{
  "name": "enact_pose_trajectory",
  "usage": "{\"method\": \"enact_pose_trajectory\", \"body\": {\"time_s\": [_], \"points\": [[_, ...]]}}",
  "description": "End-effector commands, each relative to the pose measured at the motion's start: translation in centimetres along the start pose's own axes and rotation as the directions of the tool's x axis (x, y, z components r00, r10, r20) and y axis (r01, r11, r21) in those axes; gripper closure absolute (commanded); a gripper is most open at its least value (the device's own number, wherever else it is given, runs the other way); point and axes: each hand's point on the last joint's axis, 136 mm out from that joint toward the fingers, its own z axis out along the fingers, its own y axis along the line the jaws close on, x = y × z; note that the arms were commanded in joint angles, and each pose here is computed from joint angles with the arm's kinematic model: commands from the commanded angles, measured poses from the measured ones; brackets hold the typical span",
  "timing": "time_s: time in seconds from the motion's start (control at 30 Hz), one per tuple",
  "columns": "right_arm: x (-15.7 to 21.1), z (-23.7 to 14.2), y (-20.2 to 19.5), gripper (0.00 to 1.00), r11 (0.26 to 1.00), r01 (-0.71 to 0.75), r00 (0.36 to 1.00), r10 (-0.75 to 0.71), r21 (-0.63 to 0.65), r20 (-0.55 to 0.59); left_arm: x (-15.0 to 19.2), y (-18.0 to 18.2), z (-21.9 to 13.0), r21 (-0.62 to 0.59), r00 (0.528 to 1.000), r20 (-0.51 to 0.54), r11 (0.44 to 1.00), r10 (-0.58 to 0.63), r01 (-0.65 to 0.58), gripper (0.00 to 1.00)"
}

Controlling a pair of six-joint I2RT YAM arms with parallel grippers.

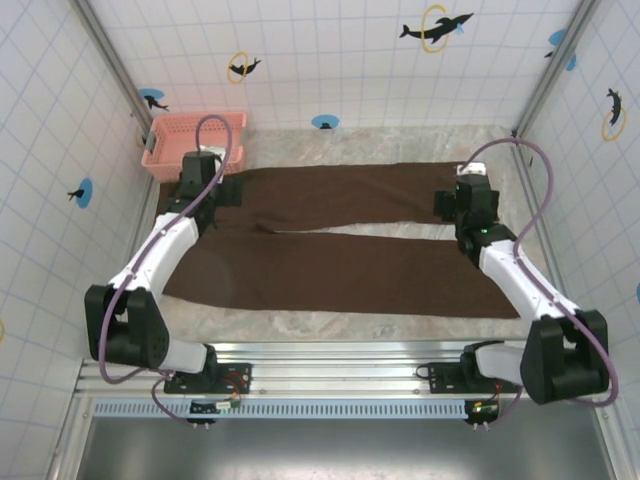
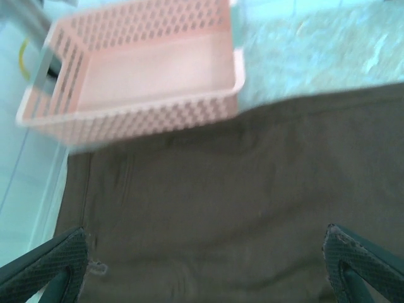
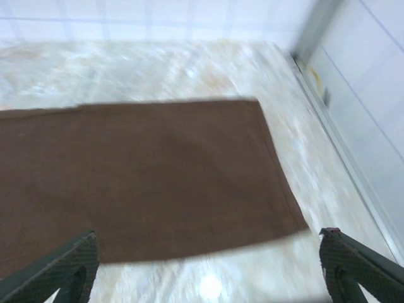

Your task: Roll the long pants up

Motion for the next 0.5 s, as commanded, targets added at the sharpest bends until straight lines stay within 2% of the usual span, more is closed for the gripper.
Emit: {"method": "enact_pose_trajectory", "body": {"time_s": [0.0, 0.07, 0.13, 0.27, 0.33, 0.37, 0.47], "points": [[8.1, -3.9, -5.0, 0.12, 0.965, -0.057, 0.938, 0.139, 0.256, -0.318, 9.7, 2.3, -3.8, -0.124, 0.930, -0.356, 0.991, -0.087, 0.045, 0.03], [10.6, -5.4, -5.8, 0.14, 0.951, -0.086, 0.904, 0.200, 0.297, -0.377, 11.1, 2.7, -4.9, -0.144, 0.911, -0.390, 0.986, -0.131, 0.081, 0.02], [13.5, -7.1, -6.2, 0.21, 0.944, -0.128, 0.866, 0.256, 0.304, -0.430, 12.5, 2.6, -5.6, -0.143, 0.879, -0.445, 0.983, -0.171, 0.119, 0.03], [18.1, -10.3, -6.7, 0.27, 0.927, -0.192, 0.802, 0.337, 0.321, -0.493, 13.6, 2.1, -6.0, -0.130, 0.821, -0.540, 0.982, -0.185, 0.136, 0.03], [20.1, -12.0, -7.3, 0.34, 0.913, -0.219, 0.786, 0.374, 0.344, -0.492, 13.0, 1.4, -5.7, -0.084, 0.824, -0.540, 0.986, -0.169, 0.147, 0.03], [19.6, -12.4, -6.8, 0.36, 0.920, -0.239, 0.807, 0.366, 0.310, -0.463, 12.6, 1.1, -5.6, -0.063, 0.831, -0.532, 0.987, -0.160, 0.149, 0.03], [20.1, -13.8, -7.3, 0.42, 0.888, -0.293, 0.784, 0.436, 0.355, -0.442, 11.4, 1.0, -5.4, -0.019, 0.861, -0.498, 0.994, -0.102, 0.106, 0.03]]}}
